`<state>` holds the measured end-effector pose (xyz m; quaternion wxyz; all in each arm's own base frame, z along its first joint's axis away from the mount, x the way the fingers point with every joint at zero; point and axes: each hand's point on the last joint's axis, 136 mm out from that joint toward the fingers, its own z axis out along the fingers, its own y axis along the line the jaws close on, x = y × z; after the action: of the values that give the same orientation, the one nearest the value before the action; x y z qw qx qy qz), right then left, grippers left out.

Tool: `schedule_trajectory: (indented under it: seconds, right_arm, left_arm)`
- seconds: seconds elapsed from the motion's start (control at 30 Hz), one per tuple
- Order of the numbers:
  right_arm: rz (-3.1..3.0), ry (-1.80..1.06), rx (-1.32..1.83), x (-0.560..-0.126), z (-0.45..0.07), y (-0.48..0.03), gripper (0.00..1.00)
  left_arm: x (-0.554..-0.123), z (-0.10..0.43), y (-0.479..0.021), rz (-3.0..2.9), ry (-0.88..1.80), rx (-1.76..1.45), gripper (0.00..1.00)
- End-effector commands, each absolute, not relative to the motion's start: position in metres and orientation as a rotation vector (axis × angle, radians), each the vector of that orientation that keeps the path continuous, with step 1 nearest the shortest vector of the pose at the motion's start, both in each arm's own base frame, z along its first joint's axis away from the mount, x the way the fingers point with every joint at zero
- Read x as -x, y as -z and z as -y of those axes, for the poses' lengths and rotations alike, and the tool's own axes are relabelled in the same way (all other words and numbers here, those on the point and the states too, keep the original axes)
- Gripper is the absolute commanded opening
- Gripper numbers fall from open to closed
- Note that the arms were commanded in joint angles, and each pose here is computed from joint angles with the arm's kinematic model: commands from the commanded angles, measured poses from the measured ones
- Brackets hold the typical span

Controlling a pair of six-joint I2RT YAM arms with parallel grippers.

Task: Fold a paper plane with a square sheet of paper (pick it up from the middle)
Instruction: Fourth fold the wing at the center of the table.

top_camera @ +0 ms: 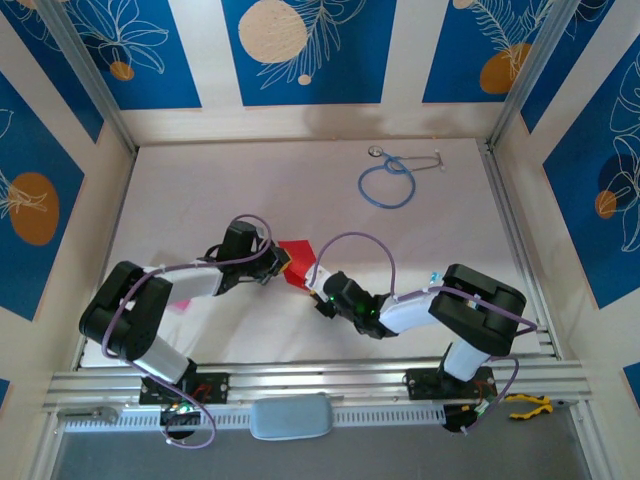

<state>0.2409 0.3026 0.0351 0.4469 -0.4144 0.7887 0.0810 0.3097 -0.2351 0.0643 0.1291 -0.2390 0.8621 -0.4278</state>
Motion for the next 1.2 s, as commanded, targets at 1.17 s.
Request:
schedule_trajectory:
  seconds: [1.17]
  right_arm:
    - [-1.936, -0.143, 1.016, -0.2501, -0.314, -0.042, 0.17]
  left_arm:
    - [-0.3141, 0.2363, -0.0773, -2.465, 1.291, 0.691, 0.01]
